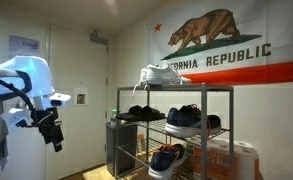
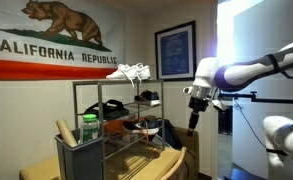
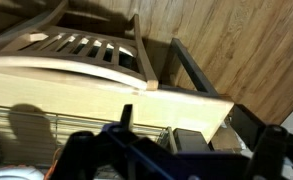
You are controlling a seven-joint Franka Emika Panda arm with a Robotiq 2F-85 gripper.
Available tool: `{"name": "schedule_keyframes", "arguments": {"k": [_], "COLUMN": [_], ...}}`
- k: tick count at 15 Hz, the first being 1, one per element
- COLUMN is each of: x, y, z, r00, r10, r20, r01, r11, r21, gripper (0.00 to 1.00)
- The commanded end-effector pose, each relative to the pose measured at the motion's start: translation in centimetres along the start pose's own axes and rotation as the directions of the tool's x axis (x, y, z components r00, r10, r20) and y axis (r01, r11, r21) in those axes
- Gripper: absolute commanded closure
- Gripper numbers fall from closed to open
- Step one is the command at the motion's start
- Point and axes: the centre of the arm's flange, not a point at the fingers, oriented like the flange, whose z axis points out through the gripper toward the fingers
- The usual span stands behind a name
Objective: Remove the black sneaker from the second shelf and put it on the third shelf
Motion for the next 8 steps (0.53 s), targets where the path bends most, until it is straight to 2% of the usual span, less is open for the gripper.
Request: {"name": "schedule_keyframes", "arguments": {"k": [1, 8], "x": [1.4, 8.6], "y": [0.1, 2.7], "z": [0.2, 1.0], "r00": [1.000, 0.994], "r10": [0.009, 0.072], "r20": [-0.012, -0.079], "r01": [-0.009, -0.079], "r11": [1.000, 0.993], "r21": [-0.013, -0.086], "gripper": [0.00, 0.00]}}
